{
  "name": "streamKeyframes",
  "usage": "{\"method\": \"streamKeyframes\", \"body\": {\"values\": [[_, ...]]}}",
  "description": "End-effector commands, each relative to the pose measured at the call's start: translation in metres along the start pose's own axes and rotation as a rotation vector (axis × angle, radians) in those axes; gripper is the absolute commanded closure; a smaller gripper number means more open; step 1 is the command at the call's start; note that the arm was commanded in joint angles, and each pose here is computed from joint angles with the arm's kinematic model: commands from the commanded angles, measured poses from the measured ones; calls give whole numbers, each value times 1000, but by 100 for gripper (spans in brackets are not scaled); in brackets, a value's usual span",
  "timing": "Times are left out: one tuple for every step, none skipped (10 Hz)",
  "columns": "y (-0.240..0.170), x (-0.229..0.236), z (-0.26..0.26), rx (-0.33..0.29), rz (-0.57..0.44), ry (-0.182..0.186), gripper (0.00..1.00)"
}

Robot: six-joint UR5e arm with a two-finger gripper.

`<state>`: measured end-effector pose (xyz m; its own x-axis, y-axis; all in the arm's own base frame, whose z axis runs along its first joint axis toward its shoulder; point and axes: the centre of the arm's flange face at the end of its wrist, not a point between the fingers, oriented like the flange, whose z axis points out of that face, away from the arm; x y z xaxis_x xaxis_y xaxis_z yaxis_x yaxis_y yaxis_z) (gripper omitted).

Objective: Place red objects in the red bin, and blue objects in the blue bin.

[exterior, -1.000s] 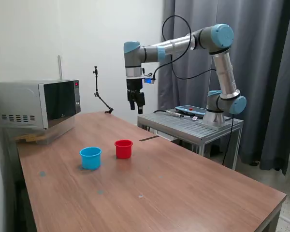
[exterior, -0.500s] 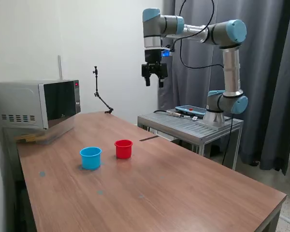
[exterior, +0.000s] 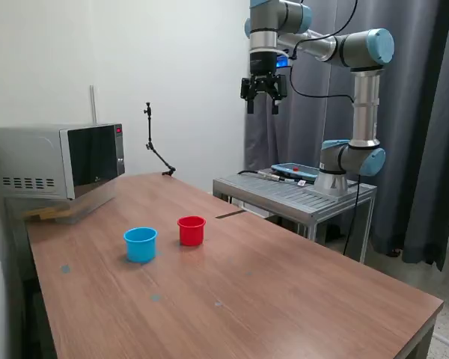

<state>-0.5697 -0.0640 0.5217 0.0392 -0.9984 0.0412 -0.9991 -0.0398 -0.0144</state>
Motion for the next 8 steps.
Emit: {"method": "streamKeyframes", "body": {"values": [[-41,14,-13,-17,-5,-3,0],[-57,20,-16,-23,-13,-5,0],[-71,25,-17,-23,-22,-10,0],[-92,40,-12,-14,-52,-14,0],[-106,43,-13,-20,-53,-16,0],[-113,44,-14,-23,-53,-17,0],[-121,49,-11,-18,-62,-15,0],[-127,53,-4,0,-69,-9,0]]}}
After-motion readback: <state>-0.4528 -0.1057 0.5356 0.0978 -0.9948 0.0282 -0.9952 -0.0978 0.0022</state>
